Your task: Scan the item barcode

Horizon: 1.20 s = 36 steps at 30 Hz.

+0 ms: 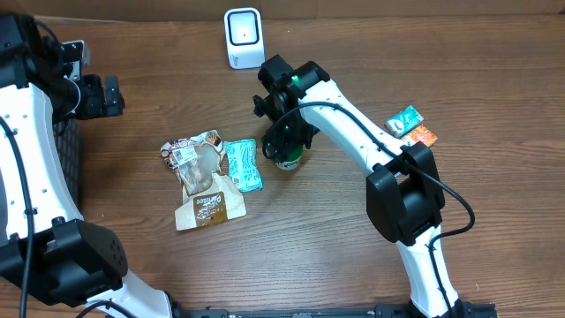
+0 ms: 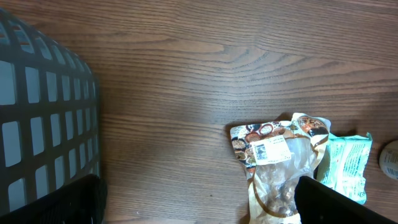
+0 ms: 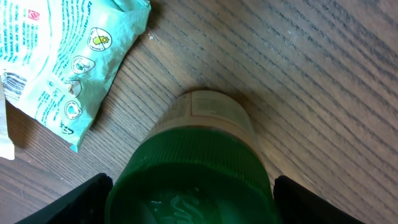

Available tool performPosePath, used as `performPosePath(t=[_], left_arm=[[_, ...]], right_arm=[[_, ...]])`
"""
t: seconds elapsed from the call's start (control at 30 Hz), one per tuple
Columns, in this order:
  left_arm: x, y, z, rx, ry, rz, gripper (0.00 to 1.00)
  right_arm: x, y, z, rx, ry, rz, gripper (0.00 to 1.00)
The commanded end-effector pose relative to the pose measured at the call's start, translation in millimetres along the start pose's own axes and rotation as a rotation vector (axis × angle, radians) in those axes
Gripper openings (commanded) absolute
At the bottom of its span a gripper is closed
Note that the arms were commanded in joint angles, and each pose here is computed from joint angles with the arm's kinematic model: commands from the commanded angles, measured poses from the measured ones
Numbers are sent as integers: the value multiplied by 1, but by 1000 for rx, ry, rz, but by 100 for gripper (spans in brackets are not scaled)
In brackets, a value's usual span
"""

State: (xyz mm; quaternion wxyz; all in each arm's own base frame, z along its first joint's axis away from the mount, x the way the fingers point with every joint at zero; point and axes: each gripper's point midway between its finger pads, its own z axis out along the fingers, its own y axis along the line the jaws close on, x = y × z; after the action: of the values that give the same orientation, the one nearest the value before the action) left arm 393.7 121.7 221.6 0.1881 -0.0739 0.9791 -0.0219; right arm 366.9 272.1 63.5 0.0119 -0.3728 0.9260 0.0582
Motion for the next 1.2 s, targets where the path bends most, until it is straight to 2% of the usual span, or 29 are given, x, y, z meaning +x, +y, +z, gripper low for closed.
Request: performPosePath(t=[0.0,0.13,0.2,0.53,0.7,0.83,1.17], left_arm=[[-1,0,-1,0,-3,13,99],[-1,0,-1,0,-3,13,100],[-1,0,-1,0,-3,13,99],[-1,0,-1,0,-3,13,100],[-1,0,-1,0,-3,13,99],[-1,0,-1,0,-3,13,100],[-1,0,-1,0,-3,13,100]], right_arm=[[3,-1,8,2,21,5,80],[3,-1,9,5,22,5,80],[3,-2,9,6,22,5,77],[3,-1,9,5,24,5,48],[3,0,0,4,25,6,41],[-8,8,-28,-42,-32,4,39],[-39,58,-158,-399,-392,-124,38]])
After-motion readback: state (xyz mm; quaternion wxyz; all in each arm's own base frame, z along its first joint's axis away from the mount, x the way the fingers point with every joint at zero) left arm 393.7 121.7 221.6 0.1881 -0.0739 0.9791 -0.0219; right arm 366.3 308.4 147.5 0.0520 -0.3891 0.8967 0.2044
